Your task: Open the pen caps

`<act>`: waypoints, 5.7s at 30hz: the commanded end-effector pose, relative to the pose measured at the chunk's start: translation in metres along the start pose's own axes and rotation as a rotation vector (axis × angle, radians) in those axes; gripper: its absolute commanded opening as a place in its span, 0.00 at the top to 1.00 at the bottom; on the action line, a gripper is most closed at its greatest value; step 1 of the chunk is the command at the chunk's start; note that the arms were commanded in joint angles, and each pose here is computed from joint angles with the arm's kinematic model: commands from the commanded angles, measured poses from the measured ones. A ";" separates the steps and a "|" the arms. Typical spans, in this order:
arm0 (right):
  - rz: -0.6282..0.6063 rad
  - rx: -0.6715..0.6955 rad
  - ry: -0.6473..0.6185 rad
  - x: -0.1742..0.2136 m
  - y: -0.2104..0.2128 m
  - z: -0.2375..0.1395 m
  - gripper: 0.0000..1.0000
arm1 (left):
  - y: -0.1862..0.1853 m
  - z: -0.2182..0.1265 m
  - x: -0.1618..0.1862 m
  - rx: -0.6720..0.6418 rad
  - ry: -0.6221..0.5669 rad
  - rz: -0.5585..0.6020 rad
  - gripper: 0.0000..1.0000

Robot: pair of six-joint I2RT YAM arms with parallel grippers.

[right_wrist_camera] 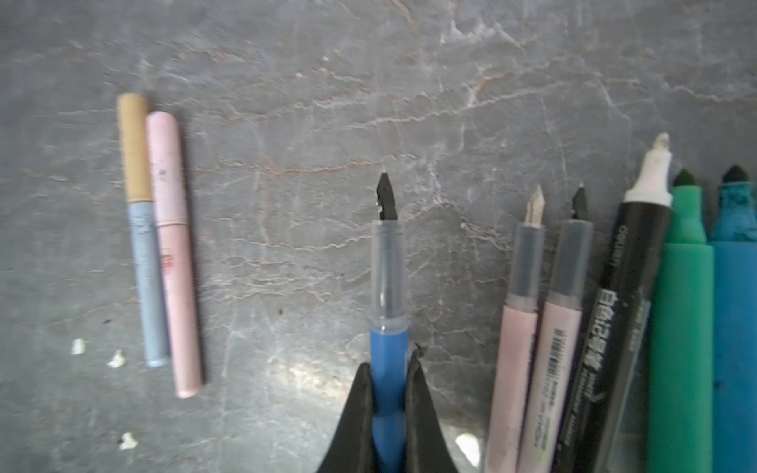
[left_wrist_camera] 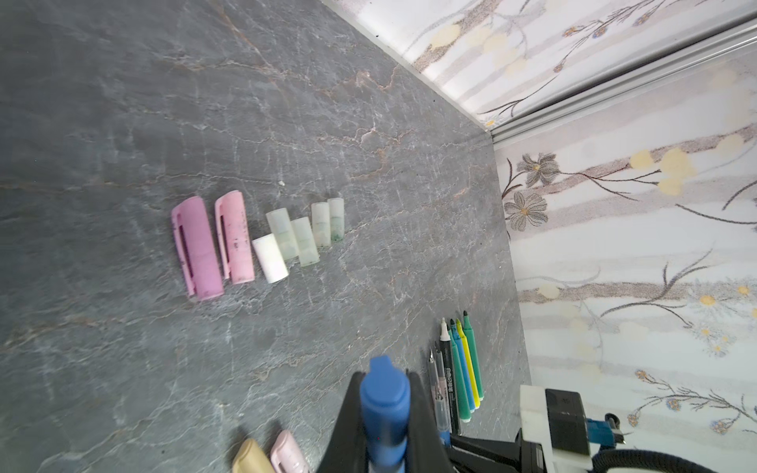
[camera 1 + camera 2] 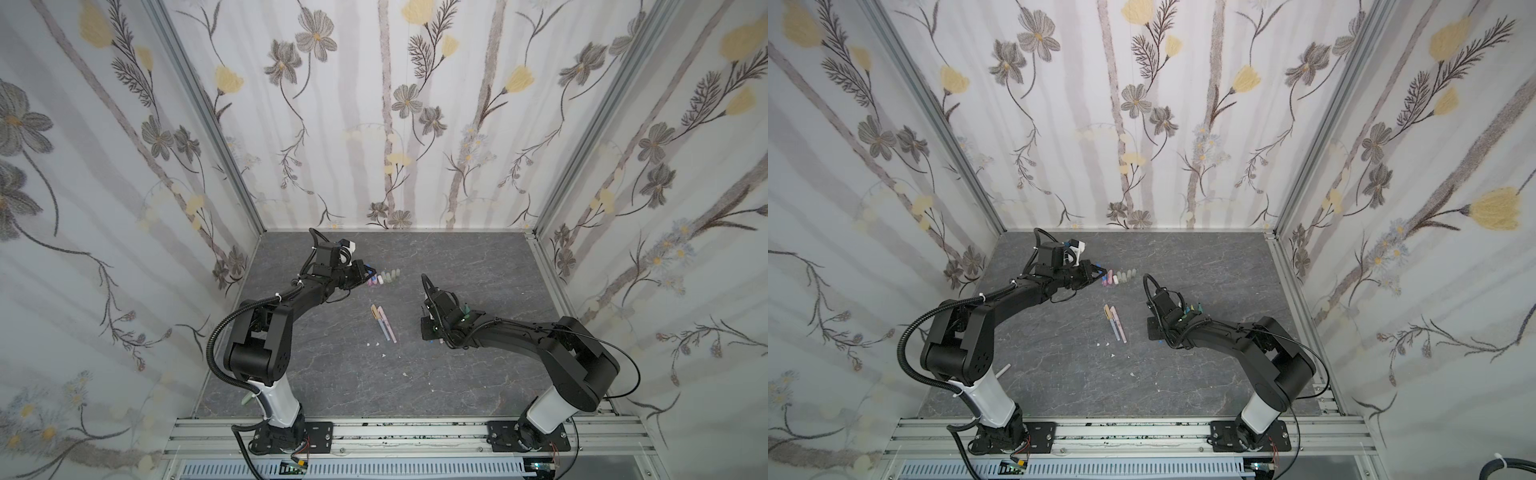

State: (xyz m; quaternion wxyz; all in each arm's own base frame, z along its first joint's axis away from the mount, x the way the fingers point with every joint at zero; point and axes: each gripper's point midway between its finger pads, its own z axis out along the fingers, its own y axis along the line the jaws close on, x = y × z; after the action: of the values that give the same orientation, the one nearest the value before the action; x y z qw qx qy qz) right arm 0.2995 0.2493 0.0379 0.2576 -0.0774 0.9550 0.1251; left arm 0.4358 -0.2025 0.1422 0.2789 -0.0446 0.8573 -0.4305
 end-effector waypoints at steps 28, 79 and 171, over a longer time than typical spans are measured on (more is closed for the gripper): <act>-0.048 0.242 0.037 0.003 -0.022 0.010 0.84 | 0.030 -0.011 -0.004 -0.009 -0.021 -0.011 1.00; -0.047 0.184 -0.124 -0.034 -0.014 -0.045 0.76 | 0.117 0.056 -0.010 -0.191 0.059 -0.066 0.84; -0.317 0.028 0.133 0.017 0.102 0.055 0.79 | -0.013 -0.068 -0.054 0.052 -0.217 0.053 0.24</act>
State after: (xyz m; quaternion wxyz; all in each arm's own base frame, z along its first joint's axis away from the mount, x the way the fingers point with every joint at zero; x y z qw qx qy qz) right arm 0.3006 0.3707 0.0184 0.2405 -0.2207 0.9419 0.0797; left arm 0.4425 -0.1444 0.1926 0.3607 -0.0714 0.8262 -0.4268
